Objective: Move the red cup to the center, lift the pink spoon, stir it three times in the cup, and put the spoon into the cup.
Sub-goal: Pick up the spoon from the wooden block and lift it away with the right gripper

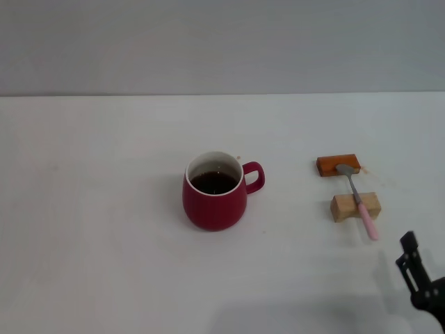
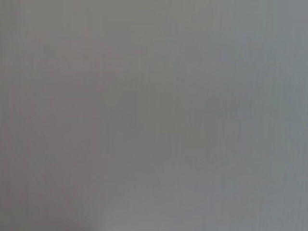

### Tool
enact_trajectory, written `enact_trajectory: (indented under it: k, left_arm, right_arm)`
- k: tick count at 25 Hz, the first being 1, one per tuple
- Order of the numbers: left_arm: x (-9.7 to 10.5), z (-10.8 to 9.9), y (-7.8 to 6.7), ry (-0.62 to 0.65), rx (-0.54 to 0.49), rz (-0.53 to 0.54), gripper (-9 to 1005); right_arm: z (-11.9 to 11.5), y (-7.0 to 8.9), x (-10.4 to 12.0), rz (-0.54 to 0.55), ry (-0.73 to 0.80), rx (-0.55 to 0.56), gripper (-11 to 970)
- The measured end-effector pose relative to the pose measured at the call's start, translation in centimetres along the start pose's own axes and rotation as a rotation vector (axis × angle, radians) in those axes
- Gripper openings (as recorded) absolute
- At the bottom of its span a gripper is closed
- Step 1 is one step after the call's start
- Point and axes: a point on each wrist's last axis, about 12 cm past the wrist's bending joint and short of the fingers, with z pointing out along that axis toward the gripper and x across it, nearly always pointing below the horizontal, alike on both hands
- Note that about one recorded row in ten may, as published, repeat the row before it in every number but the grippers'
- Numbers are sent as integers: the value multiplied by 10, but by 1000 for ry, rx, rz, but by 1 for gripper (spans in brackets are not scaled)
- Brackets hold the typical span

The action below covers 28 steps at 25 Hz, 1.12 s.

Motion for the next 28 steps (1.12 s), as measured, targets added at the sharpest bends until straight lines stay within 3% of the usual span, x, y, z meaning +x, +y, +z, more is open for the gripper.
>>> enact_trajectory:
  k: [9,28]
  left_arm:
    - [1,-1,3,3,-5,4,846]
    - [0,0,-6,-1,15,-2,844]
  right_arm:
    - [-4,-4,14,-22,112,-14,780]
    - [34,-6,25,-41,200,-87,778]
